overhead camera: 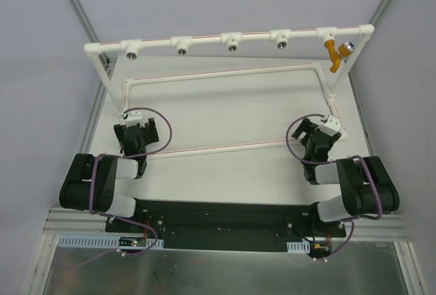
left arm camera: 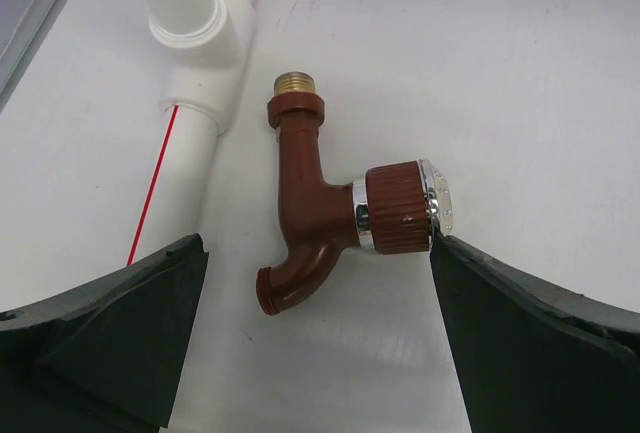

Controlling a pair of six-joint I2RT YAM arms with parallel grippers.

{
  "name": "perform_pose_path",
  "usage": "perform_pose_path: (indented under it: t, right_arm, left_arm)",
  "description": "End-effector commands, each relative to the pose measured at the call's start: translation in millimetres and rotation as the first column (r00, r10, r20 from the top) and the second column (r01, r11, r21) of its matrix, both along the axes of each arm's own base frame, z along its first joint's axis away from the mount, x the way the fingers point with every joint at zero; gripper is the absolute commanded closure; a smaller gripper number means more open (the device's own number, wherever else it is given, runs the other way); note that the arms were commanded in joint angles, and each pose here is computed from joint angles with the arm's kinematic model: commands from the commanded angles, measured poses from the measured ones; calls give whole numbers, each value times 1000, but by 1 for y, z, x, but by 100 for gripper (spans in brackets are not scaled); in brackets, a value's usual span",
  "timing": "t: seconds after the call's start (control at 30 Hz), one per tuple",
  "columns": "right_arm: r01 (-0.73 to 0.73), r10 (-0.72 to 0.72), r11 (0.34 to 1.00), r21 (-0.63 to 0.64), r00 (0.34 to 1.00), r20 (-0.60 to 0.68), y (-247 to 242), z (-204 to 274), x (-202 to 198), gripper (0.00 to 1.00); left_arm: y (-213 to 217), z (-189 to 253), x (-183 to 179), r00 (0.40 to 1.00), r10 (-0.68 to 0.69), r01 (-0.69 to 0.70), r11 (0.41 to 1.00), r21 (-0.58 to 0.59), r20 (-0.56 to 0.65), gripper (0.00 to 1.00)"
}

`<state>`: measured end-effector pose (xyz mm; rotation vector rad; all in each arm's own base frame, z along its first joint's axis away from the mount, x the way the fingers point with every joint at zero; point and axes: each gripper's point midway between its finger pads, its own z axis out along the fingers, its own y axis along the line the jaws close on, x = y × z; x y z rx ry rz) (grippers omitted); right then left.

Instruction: Install the water faucets

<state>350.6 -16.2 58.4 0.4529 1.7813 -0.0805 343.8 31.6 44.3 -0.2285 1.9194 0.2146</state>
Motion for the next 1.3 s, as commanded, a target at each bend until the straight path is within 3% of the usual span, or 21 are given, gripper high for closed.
perform_pose_path:
  t: [0.0, 0.2, 0.3, 0.57, 0.67, 0.77, 0.9, 1.07, 1.27]
  right_arm:
    - [21, -22, 1000, 16, 997, 71, -3, 18, 5, 1]
    - [-15, 12, 1000, 13, 990, 142, 2, 41, -11, 1]
    - [38, -44, 996, 80, 997, 68, -1, 46, -21, 1]
    - [162, -178, 967, 197, 982, 61, -14, 62, -40, 1]
    - [243, -276, 924, 296, 958, 73, -21, 70, -48, 1]
    - [126, -152, 943, 309, 986, 62, -1, 79, -45, 1]
    - [114, -117, 937, 331, 993, -11, 8, 77, -46, 1]
    - [73, -47, 932, 356, 996, -79, 22, 74, -49, 1]
    - [-6, 30, 915, 404, 998, -53, 38, 81, -55, 1]
  left_arm:
    - [-1, 15, 11, 999, -5, 6, 1000, -14, 52, 0]
    - [-1, 15, 10, 999, -5, 6, 1000, -15, 52, 1]
    - [-1, 15, 11, 999, -6, 7, 1000, -15, 52, 0]
    - [-3, 35, 4, 994, -12, 11, 1000, 4, 104, 1]
    - [5, 51, -9, 996, 81, -82, 997, 14, 48, 1]
    - [5, 63, -22, 992, 123, -123, 992, 16, 37, 0]
    - [-7, 75, -31, 989, 137, -133, 989, -64, 59, 0]
    - [-10, 73, -42, 976, 205, -214, 965, -154, -76, 0]
    - [-27, 64, -32, 965, 148, -189, 965, -182, -217, 0]
